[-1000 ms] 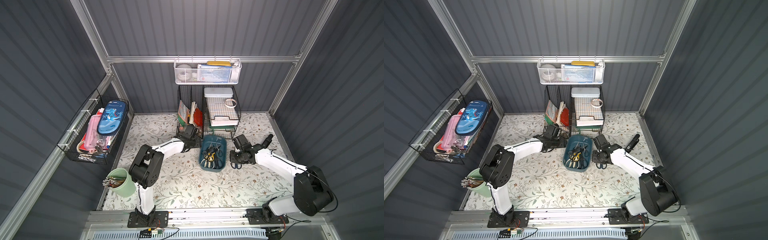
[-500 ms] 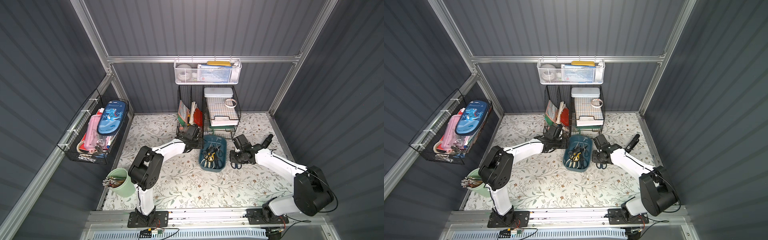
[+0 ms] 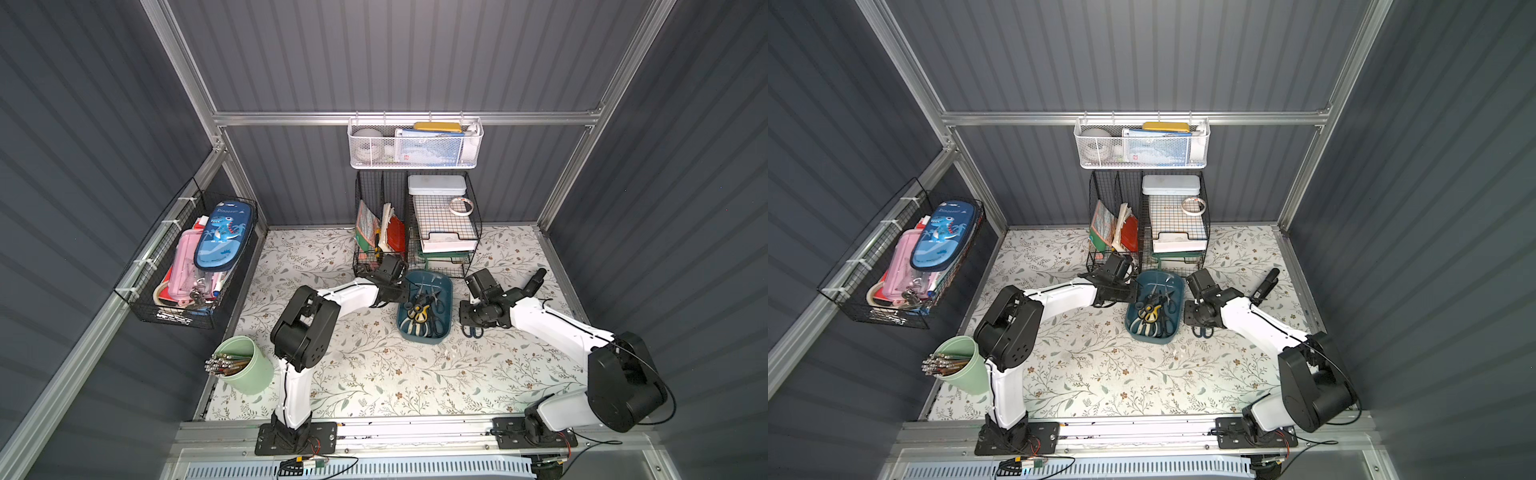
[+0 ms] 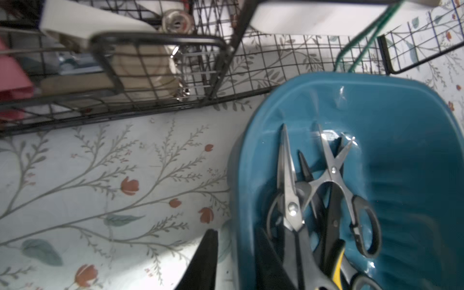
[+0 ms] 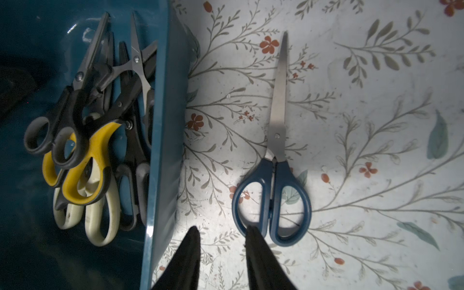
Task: Take the scissors out of the storage box
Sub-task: Move the storage box to the center of the board.
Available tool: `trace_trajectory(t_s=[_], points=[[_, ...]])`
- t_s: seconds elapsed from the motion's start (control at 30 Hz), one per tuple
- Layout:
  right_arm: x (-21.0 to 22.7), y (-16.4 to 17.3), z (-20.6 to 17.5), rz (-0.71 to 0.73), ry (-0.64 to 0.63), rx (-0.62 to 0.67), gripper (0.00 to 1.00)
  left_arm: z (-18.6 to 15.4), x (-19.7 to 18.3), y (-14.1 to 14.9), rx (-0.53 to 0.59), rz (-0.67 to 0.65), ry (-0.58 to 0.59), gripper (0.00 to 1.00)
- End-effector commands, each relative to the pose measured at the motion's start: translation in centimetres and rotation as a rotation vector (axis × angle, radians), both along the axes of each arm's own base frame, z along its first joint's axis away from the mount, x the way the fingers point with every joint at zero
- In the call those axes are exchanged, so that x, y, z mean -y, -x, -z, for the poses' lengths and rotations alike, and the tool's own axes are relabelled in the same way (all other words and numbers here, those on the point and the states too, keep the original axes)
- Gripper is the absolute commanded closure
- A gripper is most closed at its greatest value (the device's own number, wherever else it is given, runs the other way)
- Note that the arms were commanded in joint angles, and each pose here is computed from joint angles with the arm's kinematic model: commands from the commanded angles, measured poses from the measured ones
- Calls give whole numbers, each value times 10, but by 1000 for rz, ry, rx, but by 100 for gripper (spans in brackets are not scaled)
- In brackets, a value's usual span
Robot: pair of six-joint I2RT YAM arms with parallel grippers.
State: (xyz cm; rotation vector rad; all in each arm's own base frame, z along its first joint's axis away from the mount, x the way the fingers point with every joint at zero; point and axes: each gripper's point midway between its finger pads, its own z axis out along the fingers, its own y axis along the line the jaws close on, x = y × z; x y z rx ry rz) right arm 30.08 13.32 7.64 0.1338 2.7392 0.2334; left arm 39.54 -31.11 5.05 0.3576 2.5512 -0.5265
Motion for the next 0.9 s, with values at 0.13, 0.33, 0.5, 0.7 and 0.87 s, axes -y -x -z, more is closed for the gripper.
trace_trajectory(t_s=[0.13,0.33,0.5,0.7,0.87], points=[[-8,1,-1,-21,-21,6,65,-13,-48,20,-17,-156,-72,89],[-25,-5,-3,-76,-1,6,65,-23,-116,22,-32,-309,-45,93],[-46,-11,-6,-126,-15,5,65,-34,-181,18,-25,-421,-68,97],[-67,-17,-11,-169,-31,20,65,-37,-238,4,-31,-553,-34,98],[-79,-19,-17,-194,-40,29,65,-39,-265,-14,-40,-624,-73,99]])
